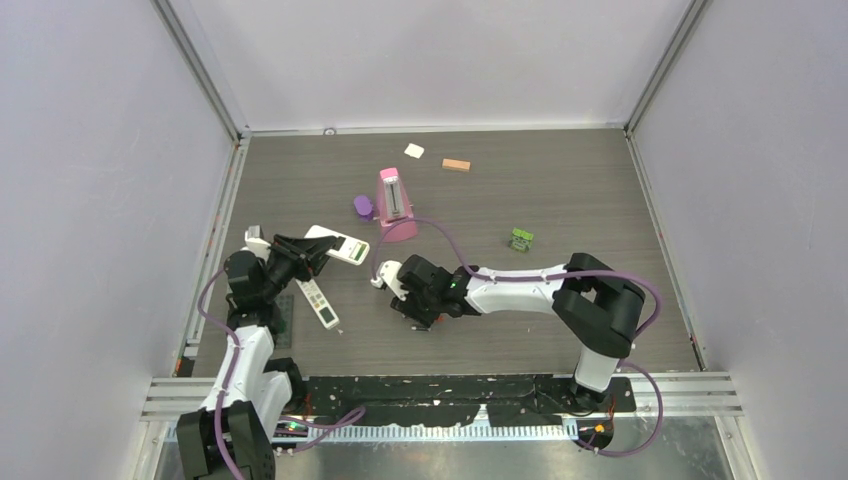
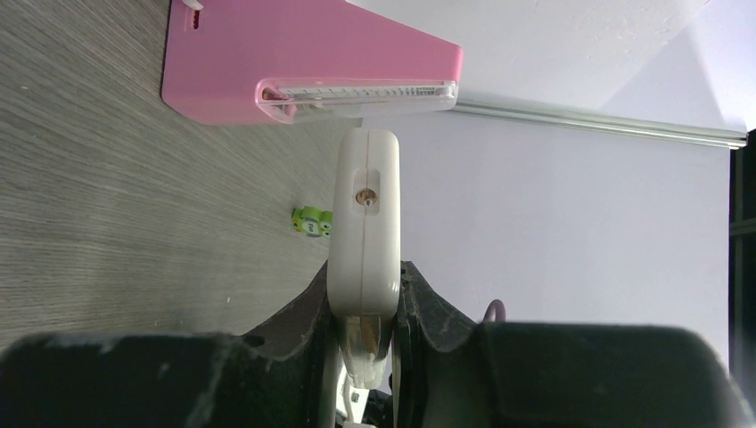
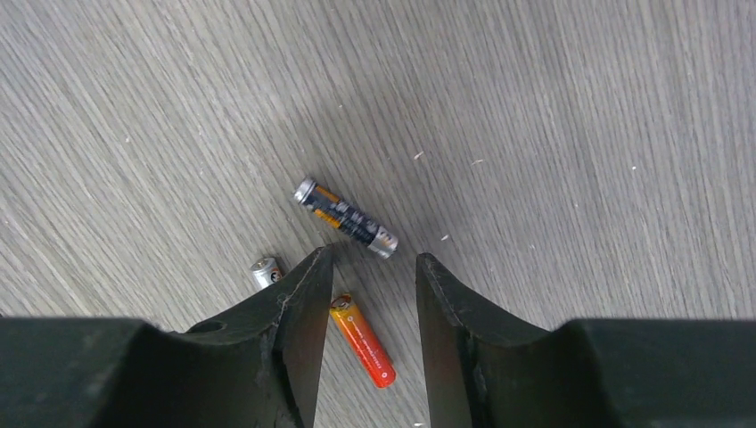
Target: Load the batteries into the remote control
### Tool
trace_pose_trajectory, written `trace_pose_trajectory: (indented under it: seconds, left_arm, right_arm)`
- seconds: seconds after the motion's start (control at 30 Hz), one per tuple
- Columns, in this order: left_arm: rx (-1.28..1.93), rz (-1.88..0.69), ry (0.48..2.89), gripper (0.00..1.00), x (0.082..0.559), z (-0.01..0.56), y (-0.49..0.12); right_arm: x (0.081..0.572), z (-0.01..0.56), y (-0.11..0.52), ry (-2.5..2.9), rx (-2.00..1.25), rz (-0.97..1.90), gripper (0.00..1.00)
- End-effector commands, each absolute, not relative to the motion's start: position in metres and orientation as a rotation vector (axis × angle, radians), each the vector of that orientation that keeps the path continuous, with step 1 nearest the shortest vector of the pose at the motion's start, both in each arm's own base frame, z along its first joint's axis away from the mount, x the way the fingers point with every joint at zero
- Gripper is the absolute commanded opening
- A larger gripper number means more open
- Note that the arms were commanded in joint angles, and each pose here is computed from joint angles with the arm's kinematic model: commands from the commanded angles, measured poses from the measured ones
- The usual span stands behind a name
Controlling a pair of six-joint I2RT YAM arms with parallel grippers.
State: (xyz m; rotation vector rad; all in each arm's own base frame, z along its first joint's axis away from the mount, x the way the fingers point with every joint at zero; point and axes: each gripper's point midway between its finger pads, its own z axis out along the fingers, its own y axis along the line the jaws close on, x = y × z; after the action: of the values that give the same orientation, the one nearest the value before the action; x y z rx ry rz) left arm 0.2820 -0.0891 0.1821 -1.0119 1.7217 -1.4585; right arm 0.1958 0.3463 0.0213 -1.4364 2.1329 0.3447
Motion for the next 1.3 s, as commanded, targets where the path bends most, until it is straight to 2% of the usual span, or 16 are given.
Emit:
trace_pose_trajectory:
  seconds: [0.0, 0.2, 0.27, 0.33, 0.4, 0.57, 0.8, 1.07, 1.13, 1.27]
  left_arm:
    - [-0.941, -1.463, 1.713, 0.00, 0.281, 0.191, -0.090]
    - [-0.939, -1.457, 1.720, 0.00, 0.280, 0.190, -0.090]
    - [-0.937, -1.453, 1.721, 0.00, 0.280, 0.189, -0.090]
    - [-0.938, -1.448, 1.726, 0.00, 0.280, 0.188, -0.090]
    - [-0.942, -1.443, 1.727, 0.00, 0.280, 0.187, -0.089]
    - [-0.942, -1.424, 1.735, 0.00, 0.281, 0.186, -0.088]
    - [-0.930, -1.354, 1.769, 0.00, 0.286, 0.183, -0.081]
    - [-0.912, -1.316, 1.791, 0.00, 0.291, 0.183, -0.078]
    - [-0.908, -1.311, 1.796, 0.00, 0.292, 0.183, -0.078]
    - [-0.913, -1.310, 1.809, 0.00, 0.291, 0.179, -0.078]
  right_arm:
    - [0.196, 0.023, 0.352, 2.084, -1.467, 0.324, 0.44]
    - [0.194, 0.018, 0.353, 2.064, -1.504, 0.303, 0.43]
    - [0.195, 0.018, 0.353, 2.058, -1.510, 0.293, 0.46]
    - [0.197, 0.018, 0.353, 2.053, -1.510, 0.279, 0.53]
    - [0.199, 0.019, 0.354, 2.055, -1.510, 0.265, 0.57]
    - [0.205, 0.017, 0.360, 2.062, -1.513, 0.246, 0.59]
    - [0.189, 0.007, 0.366, 2.021, -1.741, 0.333, 0.53]
    - [0.183, -0.004, 0.355, 2.110, -1.762, 0.338, 0.32]
    - [0.184, -0.002, 0.352, 2.111, -1.731, 0.337, 0.33]
    - [0.189, 0.004, 0.347, 2.122, -1.659, 0.353, 0.45]
